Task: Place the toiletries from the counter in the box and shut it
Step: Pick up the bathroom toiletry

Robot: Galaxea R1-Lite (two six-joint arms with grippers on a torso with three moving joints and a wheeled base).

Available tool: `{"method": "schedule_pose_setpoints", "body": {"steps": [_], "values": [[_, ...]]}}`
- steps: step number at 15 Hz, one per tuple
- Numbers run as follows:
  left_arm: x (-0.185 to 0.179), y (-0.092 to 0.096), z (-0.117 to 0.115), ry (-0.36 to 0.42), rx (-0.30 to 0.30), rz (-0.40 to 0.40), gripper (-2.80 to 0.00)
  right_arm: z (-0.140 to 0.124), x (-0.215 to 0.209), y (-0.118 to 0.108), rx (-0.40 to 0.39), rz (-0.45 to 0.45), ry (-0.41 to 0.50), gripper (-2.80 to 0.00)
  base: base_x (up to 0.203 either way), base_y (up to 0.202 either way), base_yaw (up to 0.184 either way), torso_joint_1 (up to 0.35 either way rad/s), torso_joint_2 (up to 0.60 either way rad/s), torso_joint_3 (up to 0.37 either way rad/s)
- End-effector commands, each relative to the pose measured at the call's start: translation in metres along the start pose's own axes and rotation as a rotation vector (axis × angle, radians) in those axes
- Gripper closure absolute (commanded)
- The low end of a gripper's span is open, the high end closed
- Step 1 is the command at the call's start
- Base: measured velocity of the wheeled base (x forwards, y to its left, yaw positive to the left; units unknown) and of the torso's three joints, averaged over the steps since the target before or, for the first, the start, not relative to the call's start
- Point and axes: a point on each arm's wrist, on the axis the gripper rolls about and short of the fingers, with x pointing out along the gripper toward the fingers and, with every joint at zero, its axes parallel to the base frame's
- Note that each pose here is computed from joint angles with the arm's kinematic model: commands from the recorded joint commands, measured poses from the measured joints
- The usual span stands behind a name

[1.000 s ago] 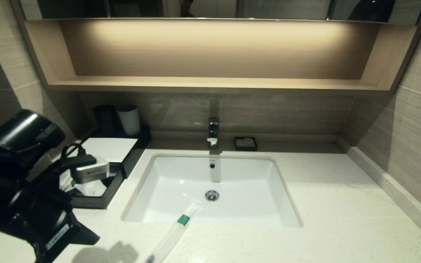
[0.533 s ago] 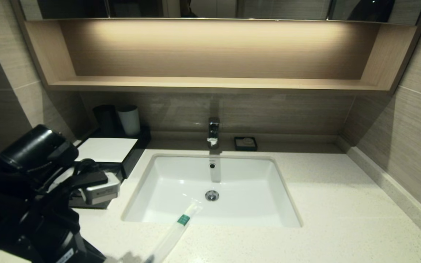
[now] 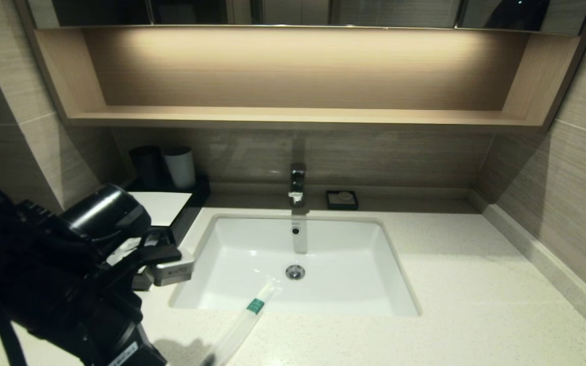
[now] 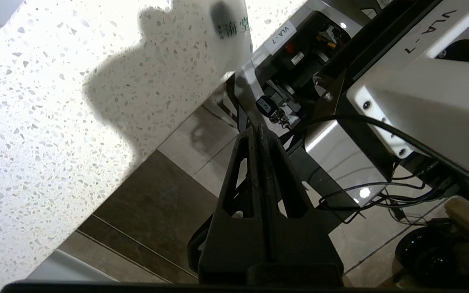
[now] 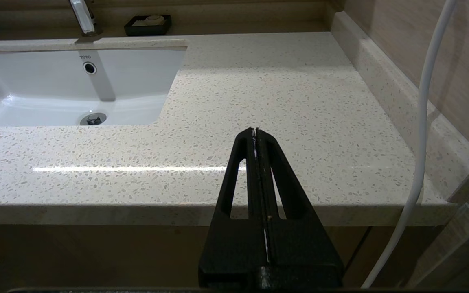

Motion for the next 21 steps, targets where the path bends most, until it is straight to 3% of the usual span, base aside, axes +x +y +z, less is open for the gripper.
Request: {"method": "schedule_pose_setpoints", "body": {"steps": [1,9,12,16,21], "values": [[0.018,0.008,0.018,0.056,-0.023,-0.025,0.00,0.000,0.000,0.000,0.000,0.000,0.002,0.00,0.000,0.000,0.000,0.000,0.00,0.000],[0.040,0.007,0.059,0.113,-0.094,-0.042,0.00,0.000,0.000,0.000,0.000,0.000,0.001,0.00,0.000,0.000,0.000,0.000,0.00,0.000],[0.047,0.000,0.075,0.122,-0.167,-0.040,0.00,0.000,0.000,0.000,0.000,0.000,0.002,0.00,0.000,0.000,0.000,0.000,0.00,0.000],[0.066,-0.014,0.084,0.170,-0.248,0.035,0.00,0.000,0.000,0.000,0.000,0.000,0.000,0.00,0.000,0.000,0.000,0.000,0.00,0.000],[0.077,-0.013,0.096,0.190,-0.286,0.121,0.00,0.000,0.000,0.000,0.000,0.000,0.002,0.00,0.000,0.000,0.000,0.000,0.00,0.000]]}}
